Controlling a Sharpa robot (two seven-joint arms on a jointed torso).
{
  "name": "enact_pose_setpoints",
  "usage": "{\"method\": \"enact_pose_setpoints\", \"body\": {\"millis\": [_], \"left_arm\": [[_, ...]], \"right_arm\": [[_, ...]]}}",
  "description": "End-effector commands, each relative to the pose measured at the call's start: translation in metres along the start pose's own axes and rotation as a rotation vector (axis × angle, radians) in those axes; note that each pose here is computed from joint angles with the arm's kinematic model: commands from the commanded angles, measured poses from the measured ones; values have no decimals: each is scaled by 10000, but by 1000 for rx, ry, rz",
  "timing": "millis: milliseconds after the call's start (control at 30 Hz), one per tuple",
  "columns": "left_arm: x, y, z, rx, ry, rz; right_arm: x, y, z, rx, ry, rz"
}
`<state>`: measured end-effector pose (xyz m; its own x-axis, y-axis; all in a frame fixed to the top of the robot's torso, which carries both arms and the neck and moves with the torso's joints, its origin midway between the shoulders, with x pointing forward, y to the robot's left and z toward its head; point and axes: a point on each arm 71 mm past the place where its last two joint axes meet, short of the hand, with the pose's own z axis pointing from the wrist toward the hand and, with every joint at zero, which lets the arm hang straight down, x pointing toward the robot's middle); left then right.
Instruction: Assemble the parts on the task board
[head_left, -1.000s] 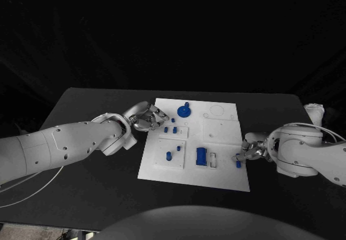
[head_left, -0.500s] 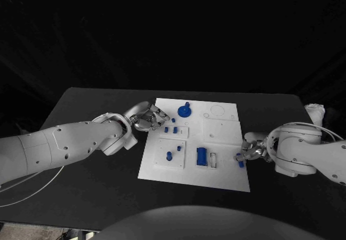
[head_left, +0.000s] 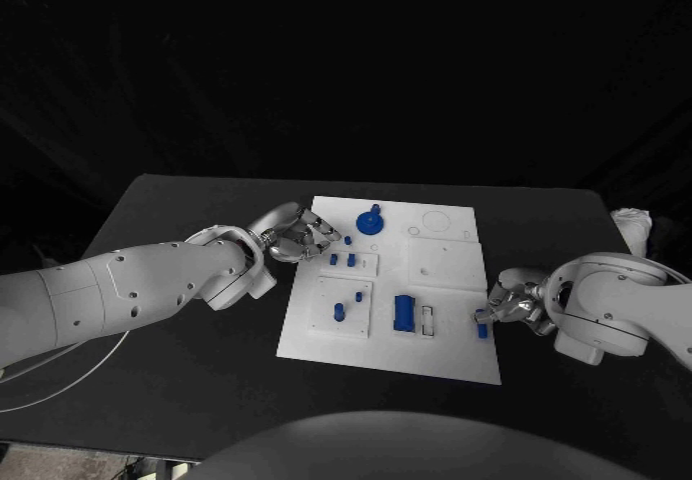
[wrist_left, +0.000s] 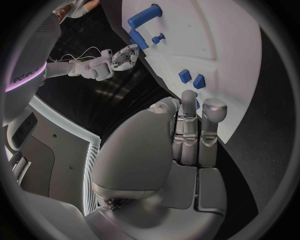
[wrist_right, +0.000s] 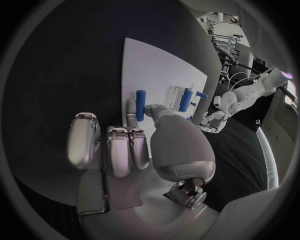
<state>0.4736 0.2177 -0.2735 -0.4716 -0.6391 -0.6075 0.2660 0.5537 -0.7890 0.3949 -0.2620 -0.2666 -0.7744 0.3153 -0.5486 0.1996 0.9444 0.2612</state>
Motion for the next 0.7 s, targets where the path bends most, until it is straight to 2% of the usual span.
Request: {"method": "enact_pose_setpoints", "body": {"millis": [33, 333, 700], "left_arm": [[6, -14, 5, 7, -1, -6], [12, -15, 16, 6, 2, -6], [19, -12, 24, 1, 7, -7]], "right_arm": [[66, 1, -24, -7, 44, 90], [16, 128, -130, -45, 36, 103], [53, 328, -103, -77, 61, 101]]}}
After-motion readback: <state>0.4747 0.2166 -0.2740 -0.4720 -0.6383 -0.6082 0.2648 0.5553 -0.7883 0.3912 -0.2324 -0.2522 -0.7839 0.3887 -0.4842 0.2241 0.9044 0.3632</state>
